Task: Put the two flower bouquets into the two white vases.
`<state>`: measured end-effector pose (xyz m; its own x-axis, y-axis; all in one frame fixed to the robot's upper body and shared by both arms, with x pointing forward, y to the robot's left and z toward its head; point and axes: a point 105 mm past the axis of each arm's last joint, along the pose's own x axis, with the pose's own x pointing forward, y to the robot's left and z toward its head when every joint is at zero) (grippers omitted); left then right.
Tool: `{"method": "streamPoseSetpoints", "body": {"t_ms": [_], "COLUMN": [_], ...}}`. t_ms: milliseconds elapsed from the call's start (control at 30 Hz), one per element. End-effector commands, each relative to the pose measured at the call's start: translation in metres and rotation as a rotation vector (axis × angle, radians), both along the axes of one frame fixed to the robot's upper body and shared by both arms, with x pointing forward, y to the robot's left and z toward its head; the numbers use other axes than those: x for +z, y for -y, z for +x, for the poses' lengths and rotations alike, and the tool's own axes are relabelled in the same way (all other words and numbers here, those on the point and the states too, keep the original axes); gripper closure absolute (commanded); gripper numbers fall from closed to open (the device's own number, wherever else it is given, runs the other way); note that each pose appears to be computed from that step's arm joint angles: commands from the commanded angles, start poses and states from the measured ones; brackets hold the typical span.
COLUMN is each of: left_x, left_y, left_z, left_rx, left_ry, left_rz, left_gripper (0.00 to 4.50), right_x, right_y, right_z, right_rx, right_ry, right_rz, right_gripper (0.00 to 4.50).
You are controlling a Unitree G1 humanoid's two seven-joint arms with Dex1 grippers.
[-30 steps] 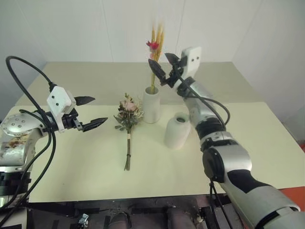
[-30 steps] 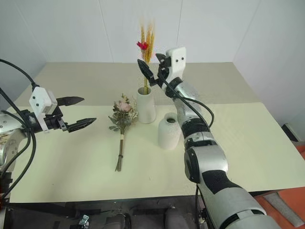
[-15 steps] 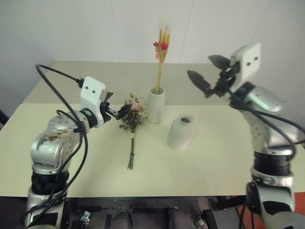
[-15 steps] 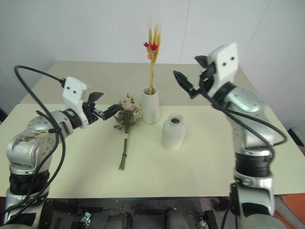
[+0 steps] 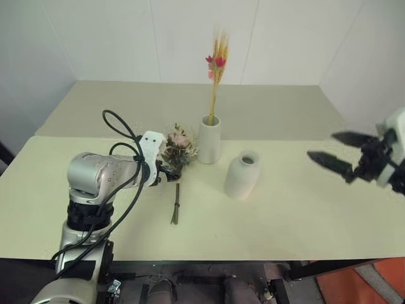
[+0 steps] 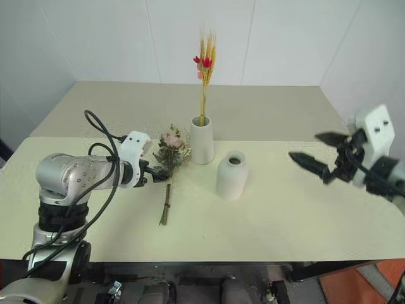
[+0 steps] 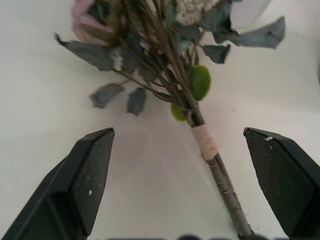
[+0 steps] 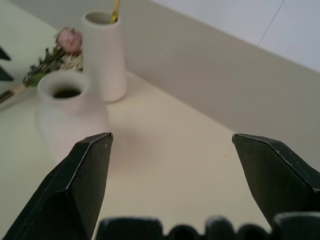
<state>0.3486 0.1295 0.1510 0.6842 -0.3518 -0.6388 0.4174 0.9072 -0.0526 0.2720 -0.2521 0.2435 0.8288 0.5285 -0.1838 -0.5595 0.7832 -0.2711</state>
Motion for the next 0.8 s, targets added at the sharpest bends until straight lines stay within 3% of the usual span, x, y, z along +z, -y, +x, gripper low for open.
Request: {"method": "streamPoseSetpoints", "body": {"t_ms": [33,167,267,633,733,800], "left_x": [-0.002,-0.016,-0.02,-0.005,0.003,0.021], "left_y": [0.007,0.012,0.014,0.021,0.021,0.013], "left_z": [0.003,0.007,0.012,0.032,0.039,0.05], "left_rx": [-0.001,0.038,0.069,0.088,0.113,0.195], "left_ry": [-0.014,-0.074,-0.092,-0.054,-0.023,0.1], "left_rz": [0.015,0.01,0.005,-0.023,-0.073,-0.144], "left_gripper": [0.0,0.0,0.61,4.22,4.41,4.41], "right_x": [0.018,0.016,0.015,0.007,0.003,0.002], "right_y": [0.004,0.01,0.013,0.028,0.032,0.034], "right_z": [-0.011,-0.017,-0.017,-0.031,-0.037,-0.04], "right_rx": [0.0,-0.021,-0.038,-0.05,-0.046,-0.053], "right_ry": [0.073,0.07,0.073,0.028,0.012,0.011], "right_rz": [-0.053,-0.047,-0.038,-0.08,-0.11,-0.113], "right_gripper": [0.04,0.04,0.0,0.0,0.0,0.0]}}
